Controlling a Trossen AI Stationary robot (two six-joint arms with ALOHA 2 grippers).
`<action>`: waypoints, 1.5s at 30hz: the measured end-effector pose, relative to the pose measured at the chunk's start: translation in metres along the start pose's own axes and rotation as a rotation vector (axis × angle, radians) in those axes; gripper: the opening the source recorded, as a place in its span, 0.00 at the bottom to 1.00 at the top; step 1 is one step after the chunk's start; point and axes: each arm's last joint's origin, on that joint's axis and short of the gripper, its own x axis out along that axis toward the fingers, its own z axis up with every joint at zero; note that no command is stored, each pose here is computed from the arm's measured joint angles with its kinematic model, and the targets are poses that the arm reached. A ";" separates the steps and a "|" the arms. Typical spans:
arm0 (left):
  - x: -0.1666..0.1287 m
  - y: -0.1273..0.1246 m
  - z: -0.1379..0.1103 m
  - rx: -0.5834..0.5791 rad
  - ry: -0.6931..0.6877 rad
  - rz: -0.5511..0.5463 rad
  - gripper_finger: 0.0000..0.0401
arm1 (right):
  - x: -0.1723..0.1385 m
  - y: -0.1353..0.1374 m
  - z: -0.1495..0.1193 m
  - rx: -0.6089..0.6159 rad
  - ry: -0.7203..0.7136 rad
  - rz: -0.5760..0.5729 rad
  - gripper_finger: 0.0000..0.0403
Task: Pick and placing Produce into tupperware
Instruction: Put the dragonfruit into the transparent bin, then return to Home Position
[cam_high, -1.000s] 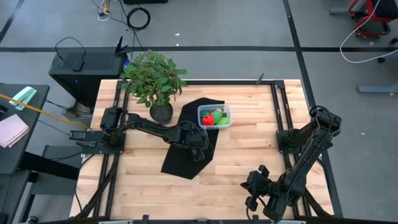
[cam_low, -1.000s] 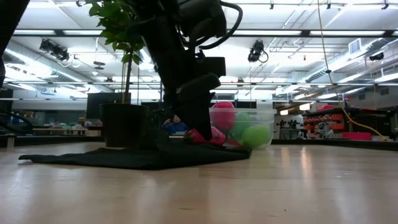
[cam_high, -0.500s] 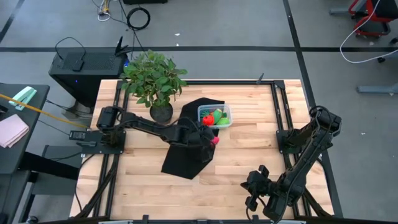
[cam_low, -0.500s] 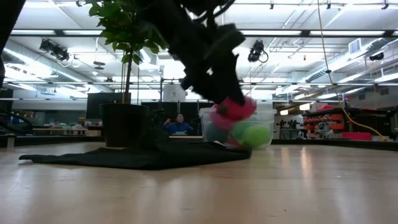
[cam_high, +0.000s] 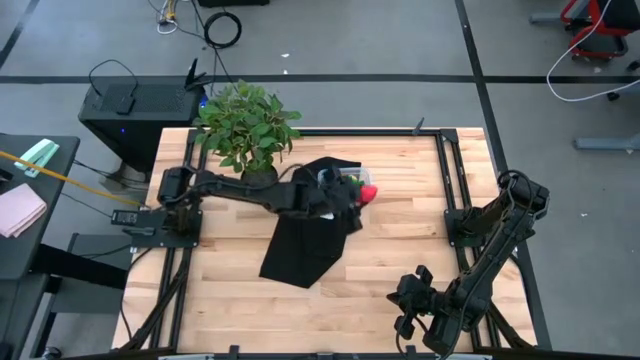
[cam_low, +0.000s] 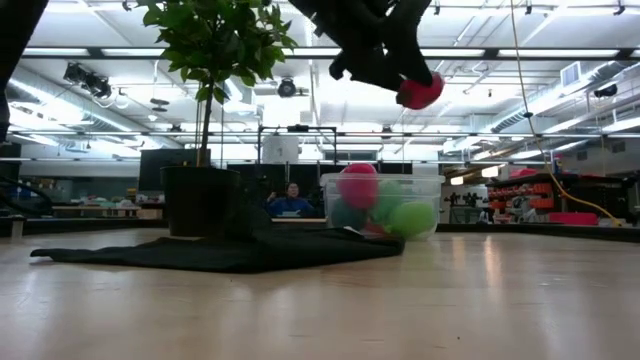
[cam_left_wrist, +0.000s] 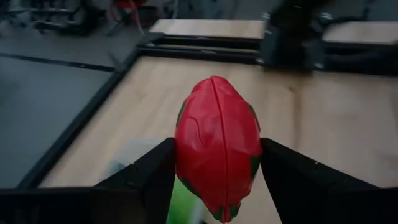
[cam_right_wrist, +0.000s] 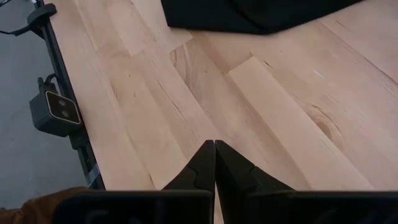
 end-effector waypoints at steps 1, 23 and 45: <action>0.002 0.006 0.003 -0.006 -0.004 0.013 0.56 | 0.000 0.000 0.000 0.000 0.000 0.001 0.03; 0.021 0.052 -0.008 0.022 0.146 0.088 0.60 | 0.000 0.001 0.000 0.012 0.000 0.006 0.03; 0.015 0.032 -0.012 -0.049 0.167 0.014 0.75 | 0.000 0.001 0.000 0.015 -0.001 0.009 0.03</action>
